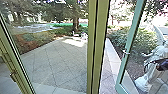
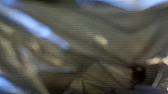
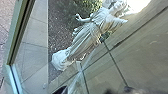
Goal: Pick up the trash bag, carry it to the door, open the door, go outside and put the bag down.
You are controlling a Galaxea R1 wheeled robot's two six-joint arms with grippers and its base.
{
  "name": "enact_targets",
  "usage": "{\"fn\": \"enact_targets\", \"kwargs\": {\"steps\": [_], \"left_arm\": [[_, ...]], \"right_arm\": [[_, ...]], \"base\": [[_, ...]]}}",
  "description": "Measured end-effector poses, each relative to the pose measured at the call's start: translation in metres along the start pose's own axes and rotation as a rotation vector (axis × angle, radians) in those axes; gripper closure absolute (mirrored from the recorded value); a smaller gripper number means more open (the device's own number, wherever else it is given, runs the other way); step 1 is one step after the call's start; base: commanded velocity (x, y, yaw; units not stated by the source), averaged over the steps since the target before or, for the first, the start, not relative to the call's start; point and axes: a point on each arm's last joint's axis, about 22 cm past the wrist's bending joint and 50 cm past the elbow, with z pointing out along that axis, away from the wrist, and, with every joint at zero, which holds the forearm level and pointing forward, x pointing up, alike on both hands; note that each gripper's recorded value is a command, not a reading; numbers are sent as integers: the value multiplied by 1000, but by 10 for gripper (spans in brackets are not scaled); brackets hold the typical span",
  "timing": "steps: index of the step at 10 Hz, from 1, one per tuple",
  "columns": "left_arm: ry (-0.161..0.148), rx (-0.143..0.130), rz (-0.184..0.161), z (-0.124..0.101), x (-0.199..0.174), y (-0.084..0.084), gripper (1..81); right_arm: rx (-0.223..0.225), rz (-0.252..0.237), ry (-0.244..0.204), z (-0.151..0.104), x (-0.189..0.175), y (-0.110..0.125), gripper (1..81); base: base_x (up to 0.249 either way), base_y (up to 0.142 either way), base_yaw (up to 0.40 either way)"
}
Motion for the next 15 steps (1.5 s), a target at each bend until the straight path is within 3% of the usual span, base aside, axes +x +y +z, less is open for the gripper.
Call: {"fn": "enact_targets", "kwargs": {"steps": [3,4,5,7,10,12,13,15], "left_arm": [[0,0,2,0,0,0,811],[0,0,4,0,0,0,811],[0,0,4,0,0,0,811],[0,0,6,0,0,0,811],[1,0,8,0,1,0,811],[2,0,9,0,0,0,811],[2,0,9,0,0,0,811],[1,0,10,0,0,0,811]], "right_arm": [[200,104,-217,-15,-43,-64,10],[304,120,-282,-24,-60,-90,10],[359,120,-324,-26,-82,-101,10],[418,70,-429,-24,-150,-115,10],[535,11,-539,-40,-237,-148,10],[572,-18,-647,-47,-328,-155,10],[595,-32,-675,-53,-360,-161,10],[694,-43,-686,-76,-408,-195,10]], "base": [[0,0,0],[0,0,0],[0,0,0],[0,0,0],[0,0,0],[0,0,0],[0,0,0],[0,0,0]]}}
